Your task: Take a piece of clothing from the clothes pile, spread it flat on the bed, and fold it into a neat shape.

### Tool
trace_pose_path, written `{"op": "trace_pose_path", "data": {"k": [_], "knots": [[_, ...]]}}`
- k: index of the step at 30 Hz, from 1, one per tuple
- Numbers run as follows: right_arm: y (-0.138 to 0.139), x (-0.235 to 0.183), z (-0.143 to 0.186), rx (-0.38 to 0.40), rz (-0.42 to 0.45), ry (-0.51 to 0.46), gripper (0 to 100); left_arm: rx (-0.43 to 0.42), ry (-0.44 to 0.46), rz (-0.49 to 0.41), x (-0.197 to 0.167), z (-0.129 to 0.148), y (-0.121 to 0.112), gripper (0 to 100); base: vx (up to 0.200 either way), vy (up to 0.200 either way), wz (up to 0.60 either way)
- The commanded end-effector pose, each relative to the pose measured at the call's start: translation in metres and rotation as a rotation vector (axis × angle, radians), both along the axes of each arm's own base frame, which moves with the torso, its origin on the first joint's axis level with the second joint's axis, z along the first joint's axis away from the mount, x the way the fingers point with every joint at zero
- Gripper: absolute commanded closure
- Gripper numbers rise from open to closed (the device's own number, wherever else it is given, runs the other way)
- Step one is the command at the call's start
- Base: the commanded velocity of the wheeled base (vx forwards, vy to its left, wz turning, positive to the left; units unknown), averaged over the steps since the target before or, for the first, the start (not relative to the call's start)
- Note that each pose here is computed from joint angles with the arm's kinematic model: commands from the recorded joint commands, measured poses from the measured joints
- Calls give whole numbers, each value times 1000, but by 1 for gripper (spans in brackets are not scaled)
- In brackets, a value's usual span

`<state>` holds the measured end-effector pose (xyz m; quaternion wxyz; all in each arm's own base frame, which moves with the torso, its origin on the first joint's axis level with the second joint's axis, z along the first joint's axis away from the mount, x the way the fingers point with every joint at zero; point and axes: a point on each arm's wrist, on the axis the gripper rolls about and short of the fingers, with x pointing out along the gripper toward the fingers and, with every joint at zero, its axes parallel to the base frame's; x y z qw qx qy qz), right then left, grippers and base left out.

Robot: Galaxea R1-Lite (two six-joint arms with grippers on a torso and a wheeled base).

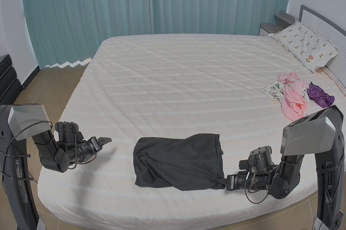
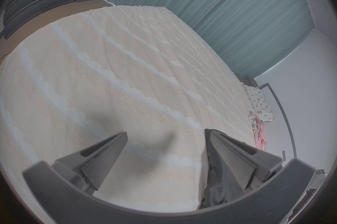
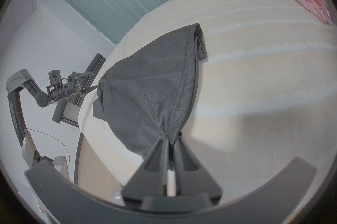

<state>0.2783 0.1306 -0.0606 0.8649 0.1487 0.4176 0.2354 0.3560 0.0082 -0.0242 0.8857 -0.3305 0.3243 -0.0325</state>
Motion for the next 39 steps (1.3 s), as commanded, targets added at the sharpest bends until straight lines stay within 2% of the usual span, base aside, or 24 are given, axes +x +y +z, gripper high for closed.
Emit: {"op": "trace_pose_path", "data": {"k": [1, 5, 14, 15, 20, 26, 27, 33, 35, 39], "knots": [[-7, -5, 3, -27, 8, -5, 100, 0, 3, 1, 1, -2, 0, 0, 0, 0, 0], [-13, -8, 2, -66, 31, -7, 100, 1, 4, 4, 1, -3, 2, 0, 0, 0, 0], [-20, -4, 2, -72, 10, -13, 100, 1, 6, 4, 1, -4, 2, 0, 0, 0, 0], [-20, -4, 2, -72, 10, -15, 0, 1, 6, 4, 1, -4, 2, 0, 0, 0, 0], [-25, 1, 9, -59, -9, -50, 0, 1, 4, 4, 2, -3, 2, 0, 0, 0, 0], [-33, 25, 30, -1, -66, -145, 0, 1, 4, 4, 2, -4, 2, 0, 0, 0, 0], [-33, 41, 31, 38, -104, -164, 0, 0, 3, 5, 3, -4, 2, 0, 0, 0, 0], [-12, 100, 1, 210, -264, -138, 0, -1, 7, 5, 3, -5, 1, 0, 0, 0, 0], [-5, 108, -10, 207, -293, -128, 0, -1, 7, 5, 3, -6, 1, 0, 0, 0, 0], [-1, 119, -8, 227, -310, -134, 0, -3, 9, 6, 4, -7, 1, 0, 0, 0, 0]]}}
